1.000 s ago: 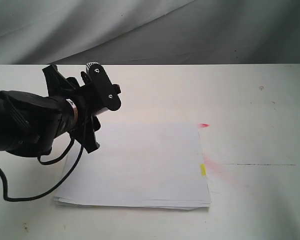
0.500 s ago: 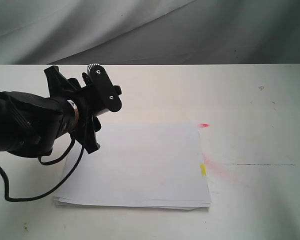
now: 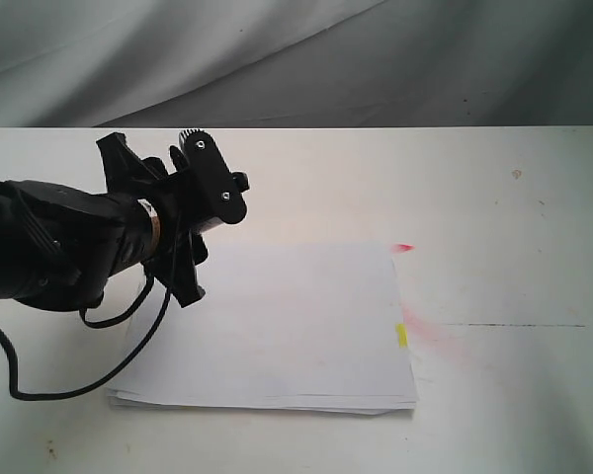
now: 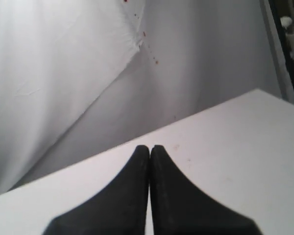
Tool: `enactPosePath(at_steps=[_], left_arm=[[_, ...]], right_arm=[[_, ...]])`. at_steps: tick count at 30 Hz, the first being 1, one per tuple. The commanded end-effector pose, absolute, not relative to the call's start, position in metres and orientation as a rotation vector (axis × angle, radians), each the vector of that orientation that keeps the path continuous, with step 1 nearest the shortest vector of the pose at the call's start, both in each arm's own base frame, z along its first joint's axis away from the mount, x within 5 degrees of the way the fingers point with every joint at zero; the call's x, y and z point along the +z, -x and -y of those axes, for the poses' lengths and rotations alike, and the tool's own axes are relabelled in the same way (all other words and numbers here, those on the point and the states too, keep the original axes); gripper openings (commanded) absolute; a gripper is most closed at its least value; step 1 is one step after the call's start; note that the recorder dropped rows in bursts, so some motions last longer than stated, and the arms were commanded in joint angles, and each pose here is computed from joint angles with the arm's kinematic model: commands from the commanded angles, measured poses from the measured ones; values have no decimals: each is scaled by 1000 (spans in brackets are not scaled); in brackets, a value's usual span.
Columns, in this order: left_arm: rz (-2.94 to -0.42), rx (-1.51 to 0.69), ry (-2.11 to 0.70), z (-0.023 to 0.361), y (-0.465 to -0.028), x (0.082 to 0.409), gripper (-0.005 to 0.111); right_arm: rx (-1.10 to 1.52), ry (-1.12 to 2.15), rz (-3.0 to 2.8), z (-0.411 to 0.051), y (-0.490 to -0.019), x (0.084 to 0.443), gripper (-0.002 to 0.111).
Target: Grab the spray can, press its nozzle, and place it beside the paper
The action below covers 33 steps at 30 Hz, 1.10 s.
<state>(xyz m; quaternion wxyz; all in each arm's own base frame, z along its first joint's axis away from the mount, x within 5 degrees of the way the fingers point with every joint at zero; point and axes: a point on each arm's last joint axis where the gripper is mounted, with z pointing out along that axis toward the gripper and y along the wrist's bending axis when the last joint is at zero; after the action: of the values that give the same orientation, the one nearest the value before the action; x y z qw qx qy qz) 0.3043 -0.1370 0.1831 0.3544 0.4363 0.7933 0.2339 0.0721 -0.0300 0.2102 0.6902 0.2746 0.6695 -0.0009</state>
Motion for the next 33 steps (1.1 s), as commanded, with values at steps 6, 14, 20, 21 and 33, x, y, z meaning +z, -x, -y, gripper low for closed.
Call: enactPosePath(at_steps=[6,14,20,21,33], left_arm=[[-2024,605,-1123,140,-306,189,0],[-2024,605,-1123,140,-306,189,0],[-2024,605,-1123,140,-306,189,0],[-2024,605,-1123,140,-306,189,0],[-2027,603,-1120,140,-306,189,0]], right_arm=[[-49,-441,-1688,19,-70,276,0],[399,132,-1980,-3,-150,353,0],[683,357,-2003,16,-246,375,0],[687,358,-2007,22,-262,376,0],[907,644,-2104,-26,-358,339,0]])
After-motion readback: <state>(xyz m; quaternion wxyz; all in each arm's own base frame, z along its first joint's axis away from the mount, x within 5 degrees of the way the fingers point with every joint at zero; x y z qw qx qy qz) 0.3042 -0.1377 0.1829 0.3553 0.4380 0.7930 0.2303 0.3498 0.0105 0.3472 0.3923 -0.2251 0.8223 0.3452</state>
